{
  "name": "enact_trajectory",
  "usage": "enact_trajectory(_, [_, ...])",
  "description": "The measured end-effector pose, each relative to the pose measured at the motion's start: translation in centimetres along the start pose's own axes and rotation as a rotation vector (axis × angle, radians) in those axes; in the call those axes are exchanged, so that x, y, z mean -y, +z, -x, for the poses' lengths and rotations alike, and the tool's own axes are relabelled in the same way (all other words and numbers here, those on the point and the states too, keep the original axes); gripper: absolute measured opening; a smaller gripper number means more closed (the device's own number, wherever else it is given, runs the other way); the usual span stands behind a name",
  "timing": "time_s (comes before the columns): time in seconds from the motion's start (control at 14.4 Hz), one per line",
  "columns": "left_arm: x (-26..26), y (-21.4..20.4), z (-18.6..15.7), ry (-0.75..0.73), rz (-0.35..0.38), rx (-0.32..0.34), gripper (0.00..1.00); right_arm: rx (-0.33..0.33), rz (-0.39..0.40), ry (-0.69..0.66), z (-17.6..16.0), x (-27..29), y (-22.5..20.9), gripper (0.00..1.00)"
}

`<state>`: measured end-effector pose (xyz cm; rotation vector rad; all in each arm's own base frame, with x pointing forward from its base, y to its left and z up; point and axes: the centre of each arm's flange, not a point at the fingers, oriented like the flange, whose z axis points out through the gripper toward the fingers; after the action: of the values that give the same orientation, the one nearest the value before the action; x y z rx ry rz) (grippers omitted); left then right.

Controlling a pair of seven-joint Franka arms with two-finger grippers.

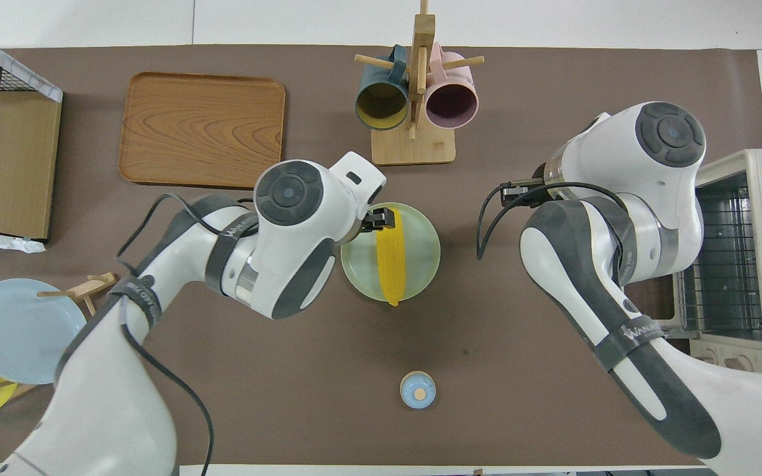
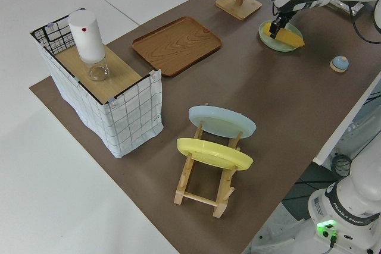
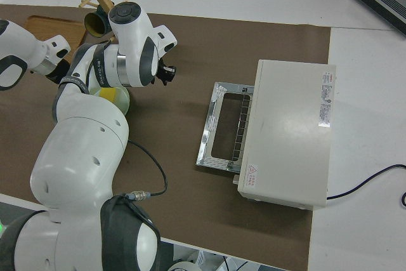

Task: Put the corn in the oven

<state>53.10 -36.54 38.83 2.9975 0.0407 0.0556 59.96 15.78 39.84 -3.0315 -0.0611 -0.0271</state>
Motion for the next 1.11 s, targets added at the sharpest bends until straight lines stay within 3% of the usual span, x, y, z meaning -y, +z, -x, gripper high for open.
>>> enact_trajectory(0.21, [6.7, -7.5, -3.2, -0.046, -0.024, -0.003, 1.00, 0.010, 0.026, 0.030, -0.4, 8.2, -2.4, 0.70])
enact_trajectory(0.42, [14.4, -13.5, -6.8, -0.037, -0.064, 0.020, 1.00, 0.004, 0.097, 0.092, 0.5, 20.3, -0.3, 0.99])
enact_trajectory(0.62, [22.1, -18.4, -8.8, 0.048, -0.076, 0.064, 1.00, -0.049, 0.068, 0.129, 1.9, 29.2, 4.6, 1.00])
enact_trajectory(0.83, [26.2, -22.6, -8.1, 0.077, -0.091, 0.075, 1.00, -0.074, 0.045, 0.122, 2.9, 30.3, 8.6, 1.00])
enact_trajectory(0.97, [26.3, -25.3, -6.4, 0.082, -0.124, 0.079, 1.00, -0.080, 0.043, 0.128, 3.2, 29.2, 10.2, 0.95])
enact_trajectory(1.11, [26.1, -27.3, -4.6, 0.074, -0.130, 0.098, 1.00, -0.077, 0.045, 0.128, 4.0, 28.5, 11.1, 0.77])
